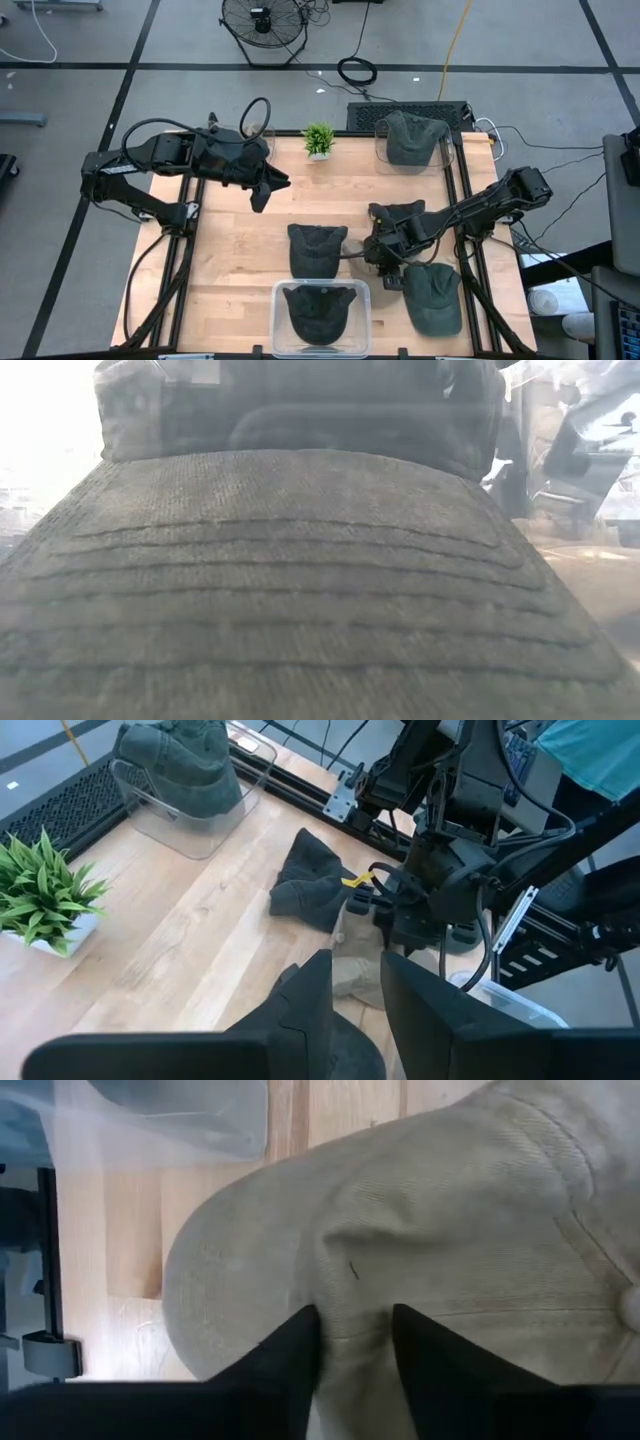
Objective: Pick & Place hat
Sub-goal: Put the light brown cap into the left transparent bin
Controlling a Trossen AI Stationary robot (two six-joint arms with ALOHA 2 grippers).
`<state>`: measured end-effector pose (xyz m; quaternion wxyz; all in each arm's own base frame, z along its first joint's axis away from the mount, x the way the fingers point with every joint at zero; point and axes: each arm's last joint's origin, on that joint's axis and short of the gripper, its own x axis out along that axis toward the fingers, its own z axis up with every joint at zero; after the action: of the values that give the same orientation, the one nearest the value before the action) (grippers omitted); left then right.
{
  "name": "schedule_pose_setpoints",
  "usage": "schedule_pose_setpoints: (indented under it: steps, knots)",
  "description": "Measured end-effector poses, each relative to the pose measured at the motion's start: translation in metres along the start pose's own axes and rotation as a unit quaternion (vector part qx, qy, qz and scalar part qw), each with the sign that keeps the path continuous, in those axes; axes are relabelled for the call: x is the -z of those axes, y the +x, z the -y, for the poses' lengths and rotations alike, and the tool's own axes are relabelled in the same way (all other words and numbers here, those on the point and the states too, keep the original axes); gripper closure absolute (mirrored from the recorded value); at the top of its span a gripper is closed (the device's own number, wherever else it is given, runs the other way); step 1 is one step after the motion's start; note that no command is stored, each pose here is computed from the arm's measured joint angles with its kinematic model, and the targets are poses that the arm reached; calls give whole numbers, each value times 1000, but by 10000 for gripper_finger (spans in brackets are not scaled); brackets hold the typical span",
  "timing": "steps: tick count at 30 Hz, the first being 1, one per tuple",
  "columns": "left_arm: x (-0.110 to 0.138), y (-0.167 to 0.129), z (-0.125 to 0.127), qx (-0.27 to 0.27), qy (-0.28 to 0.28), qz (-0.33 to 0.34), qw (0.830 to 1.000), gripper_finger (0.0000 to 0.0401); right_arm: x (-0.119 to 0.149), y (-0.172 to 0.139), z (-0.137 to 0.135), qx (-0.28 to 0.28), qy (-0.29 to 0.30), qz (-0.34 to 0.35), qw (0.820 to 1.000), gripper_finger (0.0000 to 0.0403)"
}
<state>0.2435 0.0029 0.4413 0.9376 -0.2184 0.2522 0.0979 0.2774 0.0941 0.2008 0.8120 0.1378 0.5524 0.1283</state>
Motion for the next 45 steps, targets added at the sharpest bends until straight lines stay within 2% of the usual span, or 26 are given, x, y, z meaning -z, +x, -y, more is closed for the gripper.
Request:
schedule_pose_setpoints:
  steps: [7, 11, 17, 22, 27, 34, 40, 45]
  knots:
    - [0, 0, 0, 0, 3, -1, 1000, 304, 2, -17, -3, -3, -6, 17, 1000, 391]
    - [1, 0, 0, 8, 17, -6, 1000, 304, 6, -50, -9, -2, -6, 63, 998, 394]
    - [1, 0, 0, 10, 40, -7, 999, 304, 6, -114, -24, -22, -18, 167, 986, 399]
    - [0, 0, 0, 7, 63, -5, 998, 304, -7, -146, -25, 71, -50, 221, 971, 400]
    - [-1, 0, -2, 3, 75, -1, 997, 304, -35, -141, 0, 130, -40, 245, 960, 401]
    - [-4, 0, -1, 10, 74, 15, 997, 304, -76, -118, 44, 163, -36, 292, 942, 401]
    - [-7, 0, 3, 22, 74, 35, 996, 304, -92, -94, 82, 178, -34, 268, 946, 401]
    - [-16, -1, 5, 31, 82, 78, 993, 304, -101, -83, 98, 193, -41, 256, 946, 396]
